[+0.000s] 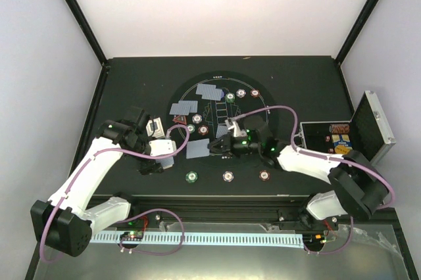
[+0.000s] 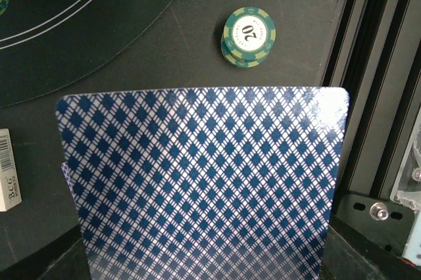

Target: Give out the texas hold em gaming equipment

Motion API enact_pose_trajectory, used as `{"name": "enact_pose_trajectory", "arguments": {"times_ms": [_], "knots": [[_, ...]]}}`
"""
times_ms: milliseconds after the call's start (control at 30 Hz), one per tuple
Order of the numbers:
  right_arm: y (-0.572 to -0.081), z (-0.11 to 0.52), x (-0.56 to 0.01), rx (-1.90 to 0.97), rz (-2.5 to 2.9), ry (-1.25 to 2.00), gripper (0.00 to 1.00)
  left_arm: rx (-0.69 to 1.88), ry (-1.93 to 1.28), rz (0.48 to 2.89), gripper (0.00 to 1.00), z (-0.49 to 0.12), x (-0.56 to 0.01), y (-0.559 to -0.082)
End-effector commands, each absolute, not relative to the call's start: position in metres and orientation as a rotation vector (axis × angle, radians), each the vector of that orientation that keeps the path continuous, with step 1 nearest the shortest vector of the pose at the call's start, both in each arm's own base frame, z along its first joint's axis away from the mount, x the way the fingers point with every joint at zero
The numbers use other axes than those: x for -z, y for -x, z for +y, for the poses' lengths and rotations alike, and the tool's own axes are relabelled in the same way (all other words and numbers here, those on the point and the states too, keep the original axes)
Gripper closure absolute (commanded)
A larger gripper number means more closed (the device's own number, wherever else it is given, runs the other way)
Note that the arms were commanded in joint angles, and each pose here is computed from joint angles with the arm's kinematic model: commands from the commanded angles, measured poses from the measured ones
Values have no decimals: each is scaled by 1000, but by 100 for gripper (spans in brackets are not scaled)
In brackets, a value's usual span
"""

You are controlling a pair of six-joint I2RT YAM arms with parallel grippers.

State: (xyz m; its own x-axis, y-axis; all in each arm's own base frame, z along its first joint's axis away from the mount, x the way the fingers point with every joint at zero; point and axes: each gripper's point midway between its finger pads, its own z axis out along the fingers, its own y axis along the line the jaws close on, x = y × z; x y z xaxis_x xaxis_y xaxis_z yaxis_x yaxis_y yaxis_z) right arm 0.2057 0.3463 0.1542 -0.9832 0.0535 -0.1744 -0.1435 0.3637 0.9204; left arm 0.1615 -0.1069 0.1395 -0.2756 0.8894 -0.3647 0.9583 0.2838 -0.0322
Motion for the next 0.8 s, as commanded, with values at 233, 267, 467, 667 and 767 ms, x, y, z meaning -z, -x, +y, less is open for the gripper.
{"name": "enact_pose_trajectory", "arguments": {"times_ms": [233,267,467,667,767], "knots": [[-267,256,-128,-1456,2450,-92,99,323,-1702,2256,98,-104,-144,-162],[-271,250,-121,-1425,2475,-104,99,322,-1702,2254,98,-104,-145,-162],[-296,242,-95,-1341,2538,-126,99,320,-1701,2261,98,-103,-145,-161],[-308,249,-77,-1348,2572,-141,99,326,-1704,2261,98,-104,-145,-161],[-309,250,-69,-1339,2593,-146,99,323,-1706,2262,99,-103,-145,-161]]}}
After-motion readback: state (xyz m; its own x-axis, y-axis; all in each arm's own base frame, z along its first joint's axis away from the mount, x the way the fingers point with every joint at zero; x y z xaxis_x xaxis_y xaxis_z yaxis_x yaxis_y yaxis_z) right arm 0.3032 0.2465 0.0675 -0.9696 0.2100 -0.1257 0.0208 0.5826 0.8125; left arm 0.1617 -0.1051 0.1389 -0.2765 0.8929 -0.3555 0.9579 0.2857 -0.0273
